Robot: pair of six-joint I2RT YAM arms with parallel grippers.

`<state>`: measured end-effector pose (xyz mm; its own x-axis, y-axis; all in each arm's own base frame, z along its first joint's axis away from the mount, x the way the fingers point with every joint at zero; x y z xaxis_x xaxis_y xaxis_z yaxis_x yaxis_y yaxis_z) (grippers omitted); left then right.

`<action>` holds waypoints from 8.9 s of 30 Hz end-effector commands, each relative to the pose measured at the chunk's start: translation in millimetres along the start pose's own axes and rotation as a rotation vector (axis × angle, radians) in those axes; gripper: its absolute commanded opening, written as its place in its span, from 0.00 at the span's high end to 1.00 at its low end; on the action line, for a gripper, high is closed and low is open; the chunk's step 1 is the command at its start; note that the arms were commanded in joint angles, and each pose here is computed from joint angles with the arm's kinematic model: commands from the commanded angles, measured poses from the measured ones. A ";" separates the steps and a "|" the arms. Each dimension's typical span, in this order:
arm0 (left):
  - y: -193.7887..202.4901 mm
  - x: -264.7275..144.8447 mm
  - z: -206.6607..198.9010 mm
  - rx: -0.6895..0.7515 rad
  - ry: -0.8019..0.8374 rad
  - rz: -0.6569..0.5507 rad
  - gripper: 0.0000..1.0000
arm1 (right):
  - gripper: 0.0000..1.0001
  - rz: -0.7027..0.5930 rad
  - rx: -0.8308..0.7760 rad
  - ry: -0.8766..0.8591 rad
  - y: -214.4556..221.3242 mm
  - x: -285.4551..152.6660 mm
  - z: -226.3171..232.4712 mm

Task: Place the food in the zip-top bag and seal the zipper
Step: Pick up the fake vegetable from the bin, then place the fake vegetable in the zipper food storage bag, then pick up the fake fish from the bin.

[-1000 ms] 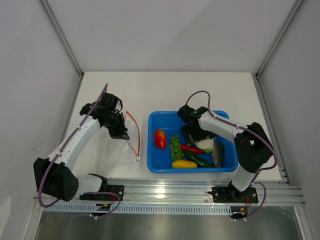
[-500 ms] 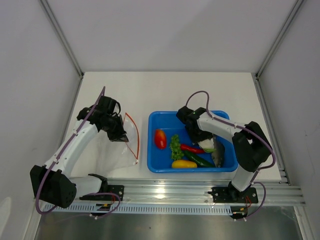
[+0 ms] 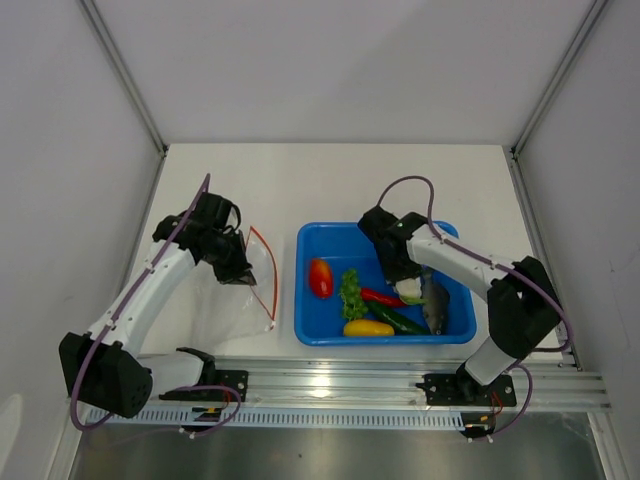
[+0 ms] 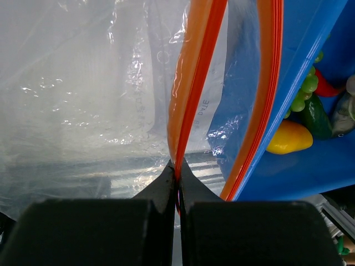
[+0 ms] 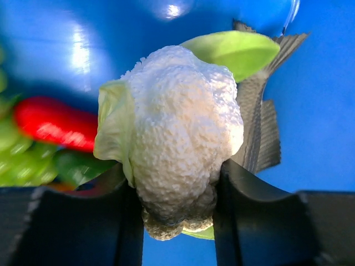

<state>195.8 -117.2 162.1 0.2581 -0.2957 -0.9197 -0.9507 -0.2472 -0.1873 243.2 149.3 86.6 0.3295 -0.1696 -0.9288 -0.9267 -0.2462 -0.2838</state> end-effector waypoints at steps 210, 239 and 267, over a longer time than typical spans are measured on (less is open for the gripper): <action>-48.5 -41.7 -59.8 0.089 0.224 -0.158 0.99 | 0.14 0.046 0.374 -0.347 -69.5 -90.5 -39.5; -35.7 -23.5 -53.4 0.106 0.219 -0.074 0.99 | 0.16 0.263 0.395 0.064 53.7 18.7 -64.9; -36.1 -19.9 -52.3 0.103 0.215 -0.072 0.99 | 1.00 0.267 0.288 0.020 68.0 53.4 -23.3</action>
<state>235.6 -149.2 203.5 0.3468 -0.4573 -0.8189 -0.9374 -0.1988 -0.2859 200.5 90.0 30.5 0.0530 -0.2683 -0.9619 -0.9941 0.0768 -0.0762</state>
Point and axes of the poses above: each gripper's point midway between its finger pads, its own x axis out along the fingers, its own z axis along the line the jaws close on, y = z × x, the point moved 1 cm from there along -x, back along the fingers, and after that the axes turned 3 degrees about x, right-handed, at the moved point
